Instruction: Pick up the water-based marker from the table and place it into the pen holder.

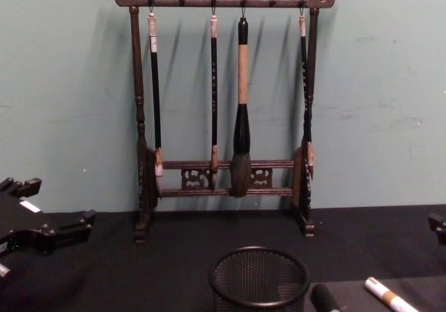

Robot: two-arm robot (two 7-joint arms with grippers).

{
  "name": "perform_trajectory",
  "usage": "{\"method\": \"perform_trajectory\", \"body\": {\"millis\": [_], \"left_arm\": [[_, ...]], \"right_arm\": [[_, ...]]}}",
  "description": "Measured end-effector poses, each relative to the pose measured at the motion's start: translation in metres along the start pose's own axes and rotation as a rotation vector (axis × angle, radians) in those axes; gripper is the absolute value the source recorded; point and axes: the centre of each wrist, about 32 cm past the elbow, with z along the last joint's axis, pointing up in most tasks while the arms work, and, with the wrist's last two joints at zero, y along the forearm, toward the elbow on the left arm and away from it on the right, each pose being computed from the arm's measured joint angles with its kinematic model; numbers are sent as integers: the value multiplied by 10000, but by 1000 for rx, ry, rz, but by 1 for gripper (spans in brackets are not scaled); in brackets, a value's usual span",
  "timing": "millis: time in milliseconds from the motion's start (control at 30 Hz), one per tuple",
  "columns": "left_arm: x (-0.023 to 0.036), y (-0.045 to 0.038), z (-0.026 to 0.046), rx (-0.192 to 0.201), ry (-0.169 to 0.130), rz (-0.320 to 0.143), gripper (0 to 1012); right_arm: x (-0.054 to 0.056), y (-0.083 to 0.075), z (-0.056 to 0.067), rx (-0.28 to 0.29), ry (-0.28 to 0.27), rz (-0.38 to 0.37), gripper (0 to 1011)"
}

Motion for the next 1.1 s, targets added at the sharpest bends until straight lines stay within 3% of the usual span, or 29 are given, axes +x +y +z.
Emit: {"method": "perform_trajectory", "body": {"millis": [1100], "left_arm": [[0, 0, 0, 0, 0, 0, 1001]], "right_arm": [[0, 0, 0, 0, 0, 0, 1003]]}}
